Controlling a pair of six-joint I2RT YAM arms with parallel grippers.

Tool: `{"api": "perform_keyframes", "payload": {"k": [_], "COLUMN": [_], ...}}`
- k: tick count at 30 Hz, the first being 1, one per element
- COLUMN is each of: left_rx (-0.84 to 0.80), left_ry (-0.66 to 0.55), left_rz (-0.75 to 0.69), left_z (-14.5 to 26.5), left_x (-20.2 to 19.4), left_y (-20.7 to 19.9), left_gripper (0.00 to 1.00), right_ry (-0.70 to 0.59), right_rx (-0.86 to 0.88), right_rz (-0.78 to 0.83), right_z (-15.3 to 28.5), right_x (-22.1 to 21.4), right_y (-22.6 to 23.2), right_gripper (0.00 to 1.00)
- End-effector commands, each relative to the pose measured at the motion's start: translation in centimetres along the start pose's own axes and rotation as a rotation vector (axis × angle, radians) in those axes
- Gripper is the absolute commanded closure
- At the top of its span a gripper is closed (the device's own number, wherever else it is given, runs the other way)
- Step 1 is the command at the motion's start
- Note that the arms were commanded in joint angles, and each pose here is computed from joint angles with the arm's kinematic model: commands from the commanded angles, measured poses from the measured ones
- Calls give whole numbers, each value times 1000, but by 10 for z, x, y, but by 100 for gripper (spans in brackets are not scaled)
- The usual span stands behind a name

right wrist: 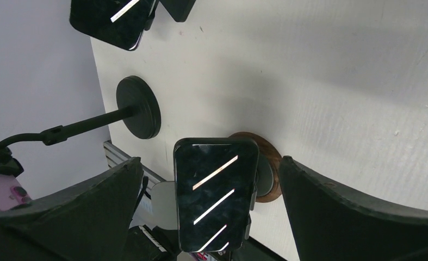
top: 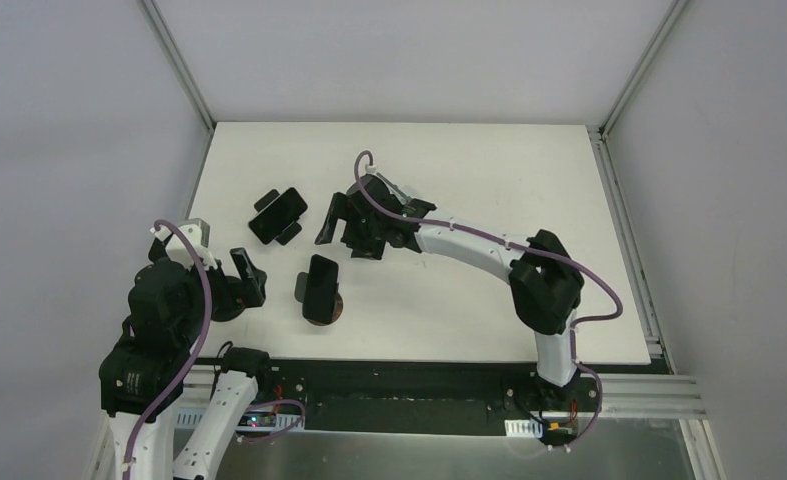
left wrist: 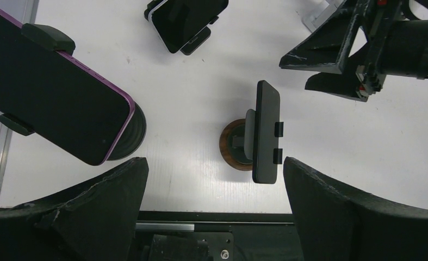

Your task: Remove the phone from the phone stand

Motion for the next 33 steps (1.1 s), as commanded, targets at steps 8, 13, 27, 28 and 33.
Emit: {"api": "perform_keyframes", "payload": {"k": [8,13,27,28,33], "left_rx": [-24,-23,-22,-22,-22], "left_ry": [-12,-12,-11,-9,-10], "left_rz": [-16,-18,-23,-22,-23], "left_z": [-3,-3,-3,-3,-3], "left_x": [7,8,8,8,9], "left_y": [-5,-5,-5,-5,-5], "left_gripper": [0,0,0,0,0], "right_ry": [4,21,56,57,64], "right_rx": [78,93,59,55,45], "right_rz": [-35,-42,-64,-64,-71], "right_z": [-25,-30,-47,-48,-49], "right_x": [-3,-9,-28,-29,-33], "right_y": [15,17,7,6,3], "right_gripper": [1,1,1,1,1]}}
Point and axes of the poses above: each gripper's point midway between its finger pads, its own z axis back along the fingers, its own y axis along the line the jaws close on, x = y × z, the point moved 2 cm from there along z, back along the fingers, and after that the axes turned 6 degrees about z, right-handed, at the moved point
